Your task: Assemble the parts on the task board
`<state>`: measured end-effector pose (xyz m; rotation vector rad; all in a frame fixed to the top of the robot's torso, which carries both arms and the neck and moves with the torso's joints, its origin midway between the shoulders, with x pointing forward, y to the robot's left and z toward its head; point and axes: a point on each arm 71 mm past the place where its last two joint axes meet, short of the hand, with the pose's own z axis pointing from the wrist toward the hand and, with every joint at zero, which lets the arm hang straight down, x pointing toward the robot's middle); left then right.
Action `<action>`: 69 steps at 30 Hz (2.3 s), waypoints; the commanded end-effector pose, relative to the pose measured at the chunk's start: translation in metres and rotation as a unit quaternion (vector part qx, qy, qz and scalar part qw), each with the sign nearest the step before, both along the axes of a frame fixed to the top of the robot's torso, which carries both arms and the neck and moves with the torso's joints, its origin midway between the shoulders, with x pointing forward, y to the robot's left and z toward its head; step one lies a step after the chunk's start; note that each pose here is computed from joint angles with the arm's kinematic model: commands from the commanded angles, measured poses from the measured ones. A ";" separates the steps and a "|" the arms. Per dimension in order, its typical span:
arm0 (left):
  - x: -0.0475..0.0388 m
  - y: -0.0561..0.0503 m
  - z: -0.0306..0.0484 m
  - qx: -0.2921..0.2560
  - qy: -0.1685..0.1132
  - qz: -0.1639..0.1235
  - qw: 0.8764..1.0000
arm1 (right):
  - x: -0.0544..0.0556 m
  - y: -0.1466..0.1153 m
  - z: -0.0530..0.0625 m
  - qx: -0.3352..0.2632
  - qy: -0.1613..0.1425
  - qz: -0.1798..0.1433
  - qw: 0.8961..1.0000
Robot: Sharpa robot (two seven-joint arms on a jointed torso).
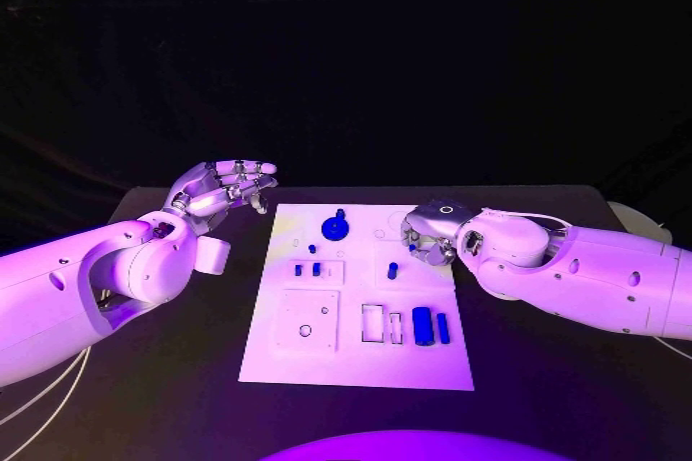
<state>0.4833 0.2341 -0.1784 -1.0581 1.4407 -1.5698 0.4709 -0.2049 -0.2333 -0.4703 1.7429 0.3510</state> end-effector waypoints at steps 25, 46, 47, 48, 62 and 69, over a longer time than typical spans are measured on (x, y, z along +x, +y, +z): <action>-0.0001 -0.001 0.0002 -0.005 0.001 -0.006 1.000 | -0.005 0.002 0.000 0.001 -0.028 -0.001 1.000; 0.0009 -0.003 -0.0018 -0.005 0.004 -0.007 1.000 | -0.029 0.009 0.033 0.092 -0.086 0.024 0.992; 0.0009 -0.003 -0.0018 -0.005 0.004 -0.007 1.000 | -0.030 0.010 0.033 0.094 -0.086 0.025 0.992; 0.0009 -0.004 -0.0019 -0.005 0.004 -0.008 1.000 | -0.033 0.013 0.035 0.100 -0.085 0.030 0.991; 0.0013 -0.016 -0.0034 -0.010 0.005 -0.019 1.000 | -0.067 0.080 0.042 0.176 -0.061 0.117 0.976; 0.0016 -0.022 -0.0038 -0.011 0.005 -0.024 1.000 | -0.073 0.106 0.016 0.182 -0.020 0.136 0.974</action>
